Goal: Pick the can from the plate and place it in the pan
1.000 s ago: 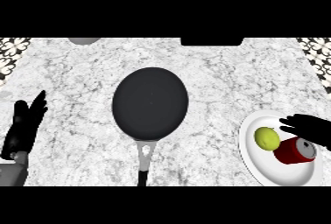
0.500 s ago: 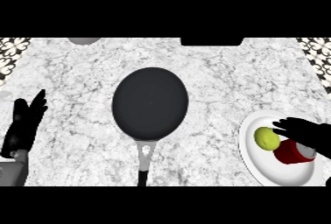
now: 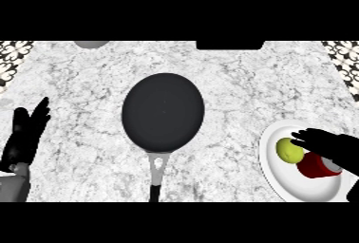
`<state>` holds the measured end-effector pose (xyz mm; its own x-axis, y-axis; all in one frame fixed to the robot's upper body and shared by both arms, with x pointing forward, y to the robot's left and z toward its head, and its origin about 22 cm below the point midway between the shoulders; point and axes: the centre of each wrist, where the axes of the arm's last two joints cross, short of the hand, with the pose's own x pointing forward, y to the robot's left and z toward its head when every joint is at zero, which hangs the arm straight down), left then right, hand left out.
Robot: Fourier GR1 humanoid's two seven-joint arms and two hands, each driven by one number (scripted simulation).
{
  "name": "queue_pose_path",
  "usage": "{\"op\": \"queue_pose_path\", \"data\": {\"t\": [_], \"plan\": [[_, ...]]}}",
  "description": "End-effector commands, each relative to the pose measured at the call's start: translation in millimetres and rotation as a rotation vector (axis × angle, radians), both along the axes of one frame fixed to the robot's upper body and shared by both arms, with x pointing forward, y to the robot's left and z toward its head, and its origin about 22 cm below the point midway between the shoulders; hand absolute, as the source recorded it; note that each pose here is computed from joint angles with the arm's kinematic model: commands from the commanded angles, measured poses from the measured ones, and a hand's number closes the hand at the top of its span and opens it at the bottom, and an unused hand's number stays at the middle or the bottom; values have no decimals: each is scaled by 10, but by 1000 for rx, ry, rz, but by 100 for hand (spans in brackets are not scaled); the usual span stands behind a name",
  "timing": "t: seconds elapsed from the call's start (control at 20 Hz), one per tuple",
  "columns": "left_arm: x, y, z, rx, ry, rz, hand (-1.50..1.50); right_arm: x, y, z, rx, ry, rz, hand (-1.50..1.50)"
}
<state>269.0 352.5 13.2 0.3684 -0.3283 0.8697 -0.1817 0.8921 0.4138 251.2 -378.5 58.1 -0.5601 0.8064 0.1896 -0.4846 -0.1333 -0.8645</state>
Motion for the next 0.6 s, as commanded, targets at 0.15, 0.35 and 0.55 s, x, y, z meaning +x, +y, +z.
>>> {"op": "queue_pose_path", "data": {"t": [0.15, 0.35, 0.55], "plan": [[47, -236, 51, -3, -5, -4, 0, -92, 44, -318, -26, -3, 25, 150], [-60, 13, -135, -4, -7, -1, 0, 134, 179, -267, -1, -173, 69, 150], [100, -102, -4, -12, 0, 18, 0, 14, 104, -257, -2, -162, 80, 150]]}}
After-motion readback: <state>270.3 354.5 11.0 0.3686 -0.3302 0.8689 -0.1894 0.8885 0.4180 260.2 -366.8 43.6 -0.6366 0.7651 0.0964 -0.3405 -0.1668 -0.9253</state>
